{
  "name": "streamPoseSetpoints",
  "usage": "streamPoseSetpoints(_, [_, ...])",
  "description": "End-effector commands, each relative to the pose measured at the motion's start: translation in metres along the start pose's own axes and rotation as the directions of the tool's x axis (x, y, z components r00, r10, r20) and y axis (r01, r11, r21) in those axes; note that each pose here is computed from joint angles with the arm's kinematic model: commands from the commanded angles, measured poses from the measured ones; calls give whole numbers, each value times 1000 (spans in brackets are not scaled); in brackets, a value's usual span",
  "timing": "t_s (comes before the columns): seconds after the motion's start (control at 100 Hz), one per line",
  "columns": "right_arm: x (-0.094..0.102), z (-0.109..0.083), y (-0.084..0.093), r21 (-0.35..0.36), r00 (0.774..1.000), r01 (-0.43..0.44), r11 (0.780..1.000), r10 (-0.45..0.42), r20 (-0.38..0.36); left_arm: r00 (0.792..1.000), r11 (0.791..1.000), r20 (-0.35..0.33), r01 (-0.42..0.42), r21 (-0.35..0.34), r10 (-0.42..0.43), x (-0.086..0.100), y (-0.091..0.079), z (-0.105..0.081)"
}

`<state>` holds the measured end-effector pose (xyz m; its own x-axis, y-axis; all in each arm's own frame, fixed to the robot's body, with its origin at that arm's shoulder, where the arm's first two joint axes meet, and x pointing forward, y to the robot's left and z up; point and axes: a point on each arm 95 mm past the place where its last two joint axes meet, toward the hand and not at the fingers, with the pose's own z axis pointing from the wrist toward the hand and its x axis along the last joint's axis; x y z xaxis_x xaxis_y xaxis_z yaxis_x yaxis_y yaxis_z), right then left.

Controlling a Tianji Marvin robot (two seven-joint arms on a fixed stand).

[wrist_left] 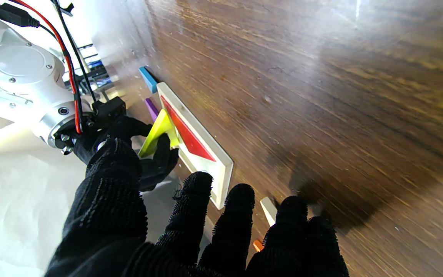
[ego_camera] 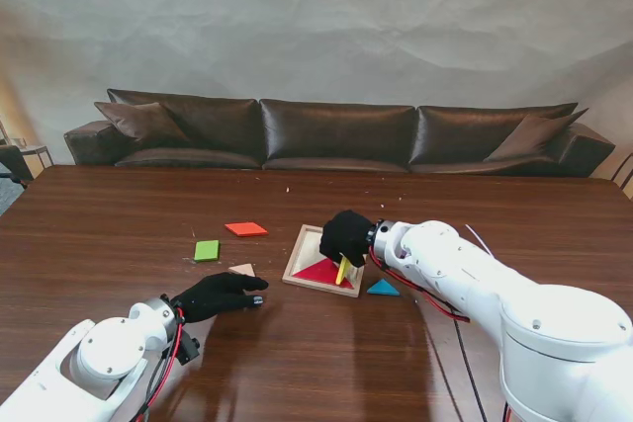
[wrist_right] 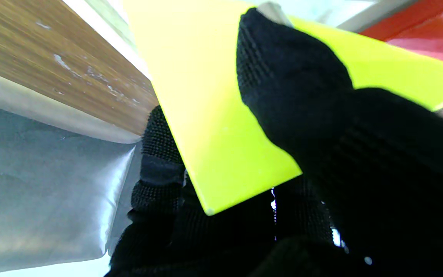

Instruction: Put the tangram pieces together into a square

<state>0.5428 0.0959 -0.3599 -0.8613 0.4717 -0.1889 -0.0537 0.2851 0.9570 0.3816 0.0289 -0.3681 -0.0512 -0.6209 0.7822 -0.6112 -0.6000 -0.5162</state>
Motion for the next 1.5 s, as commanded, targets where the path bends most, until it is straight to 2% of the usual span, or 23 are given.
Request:
streamPoseSetpoints(0.0, [2,3,-1,18,1000,2,1000,-2,-7,1000,999,25,19,-38,-18,-9,11,-2])
streamPoseSetpoints(1.02, [5,7,1,8,1000,17,1000,-17,13,999,999,28,21,-41,-20,-13,11,-2])
streamPoseSetpoints(1.49, [6,0,-3,3,999,19,1000,-19,38,999,999,32,20,-42,-19,-13,12,-3])
